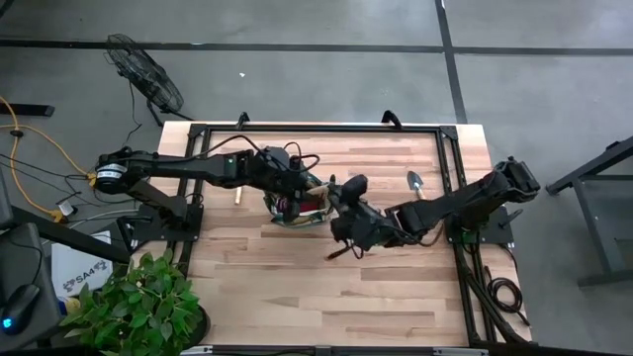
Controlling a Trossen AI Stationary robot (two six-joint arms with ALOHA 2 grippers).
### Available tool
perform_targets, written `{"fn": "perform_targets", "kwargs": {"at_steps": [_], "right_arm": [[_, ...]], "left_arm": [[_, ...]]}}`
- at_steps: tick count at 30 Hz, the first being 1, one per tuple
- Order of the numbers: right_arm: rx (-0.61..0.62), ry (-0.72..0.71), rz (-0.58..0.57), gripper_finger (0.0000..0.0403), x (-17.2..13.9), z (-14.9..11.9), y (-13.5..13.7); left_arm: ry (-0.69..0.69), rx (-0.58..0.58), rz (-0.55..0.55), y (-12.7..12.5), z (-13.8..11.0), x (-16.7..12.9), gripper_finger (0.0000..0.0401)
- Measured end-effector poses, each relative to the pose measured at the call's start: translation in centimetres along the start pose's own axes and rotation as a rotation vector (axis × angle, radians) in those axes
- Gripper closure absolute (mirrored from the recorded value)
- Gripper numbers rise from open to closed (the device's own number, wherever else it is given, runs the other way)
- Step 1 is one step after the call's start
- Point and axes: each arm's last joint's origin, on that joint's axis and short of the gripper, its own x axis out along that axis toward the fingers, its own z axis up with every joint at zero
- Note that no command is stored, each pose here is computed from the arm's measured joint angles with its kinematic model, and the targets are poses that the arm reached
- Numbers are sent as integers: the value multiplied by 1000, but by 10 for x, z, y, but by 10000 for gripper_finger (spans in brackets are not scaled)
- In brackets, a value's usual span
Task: Pick & Place Garden tools in Gardening bag
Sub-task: Put the light brown hand rake into the light brown gardening bag
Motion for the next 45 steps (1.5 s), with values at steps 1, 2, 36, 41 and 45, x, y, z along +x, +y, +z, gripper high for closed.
{"fn": "perform_targets", "kwargs": {"at_steps": [1,2,36,41,45], "right_arm": [[47,0,5,227,-3,-1,-2],[98,2,12,227,-5,-4,-4],[1048,-638,388,228,26,-52,18],[1113,-809,368,228,27,-46,15],[1137,-895,351,228,37,-41,26]], "left_arm": [[3,4,17,0,0,-2,345],[20,3,37,1,-1,-5,346],[-613,304,-90,-29,-57,-45,346],[-695,318,-126,-31,-63,-43,346],[-698,330,-156,-34,-65,-36,346]]}}
